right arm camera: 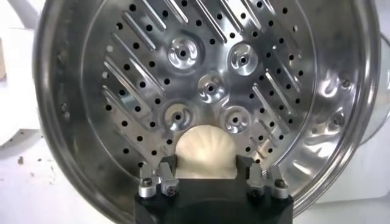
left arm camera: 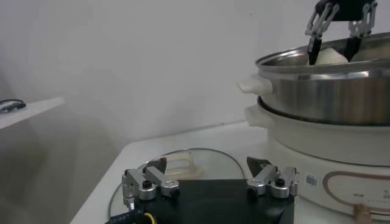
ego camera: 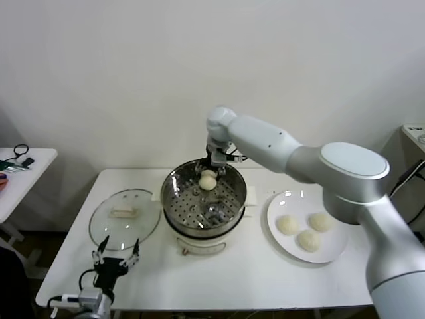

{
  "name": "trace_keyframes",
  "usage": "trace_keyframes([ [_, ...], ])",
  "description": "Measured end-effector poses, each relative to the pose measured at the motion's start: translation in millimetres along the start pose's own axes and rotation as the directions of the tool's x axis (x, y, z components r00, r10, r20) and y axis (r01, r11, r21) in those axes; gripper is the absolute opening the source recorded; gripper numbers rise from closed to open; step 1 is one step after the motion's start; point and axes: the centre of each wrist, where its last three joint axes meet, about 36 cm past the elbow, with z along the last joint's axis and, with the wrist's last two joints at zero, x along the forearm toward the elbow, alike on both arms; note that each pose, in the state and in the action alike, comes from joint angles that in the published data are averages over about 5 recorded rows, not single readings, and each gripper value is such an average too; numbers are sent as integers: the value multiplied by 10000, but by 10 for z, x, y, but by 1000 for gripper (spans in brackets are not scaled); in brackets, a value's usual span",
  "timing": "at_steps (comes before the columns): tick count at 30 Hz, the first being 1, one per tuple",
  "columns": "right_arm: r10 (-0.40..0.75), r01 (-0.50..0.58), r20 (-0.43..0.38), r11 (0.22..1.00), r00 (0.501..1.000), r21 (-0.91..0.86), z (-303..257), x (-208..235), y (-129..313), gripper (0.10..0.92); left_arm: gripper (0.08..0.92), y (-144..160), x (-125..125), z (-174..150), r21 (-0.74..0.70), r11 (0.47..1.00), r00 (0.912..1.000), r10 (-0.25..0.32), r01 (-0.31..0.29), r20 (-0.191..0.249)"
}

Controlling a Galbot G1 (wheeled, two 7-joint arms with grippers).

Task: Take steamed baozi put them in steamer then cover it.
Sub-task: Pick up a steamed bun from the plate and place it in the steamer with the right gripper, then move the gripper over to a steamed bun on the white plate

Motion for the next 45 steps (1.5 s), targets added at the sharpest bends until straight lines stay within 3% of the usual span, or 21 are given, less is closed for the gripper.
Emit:
trace_keyframes([
  [7,196,-195,110,9997,9997,-169,27,70,25,817,823,-2,3,-16,-1,10000,10000,6,-6,1],
  [14,384,-377,49,9945,9993,-973,109,673,193,823,823,-4,22,-54,-33,10000,10000,24,-24,51],
  [20,339,-340,-62,9440,9994,-3282,152,1304,767,823,823,0,32,-82,-76,10000,9999,7,-6,120],
  [26,-28,-102,-197,7788,9998,-6271,1,1575,1714,823,823,15,26,-107,-68,10000,9998,-45,46,197],
  [33,-77,103,75,4923,9999,-8704,-451,1323,2643,823,823,17,37,-114,-15,10000,9997,-86,86,239],
  [39,-171,385,350,2891,9992,-9565,-812,881,3077,823,823,9,61,-101,18,9999,9997,-115,115,205],
  [45,-303,520,475,1691,9984,-9842,-1036,435,3238,823,823,-9,85,-76,-11,10000,9998,-90,90,164],
])
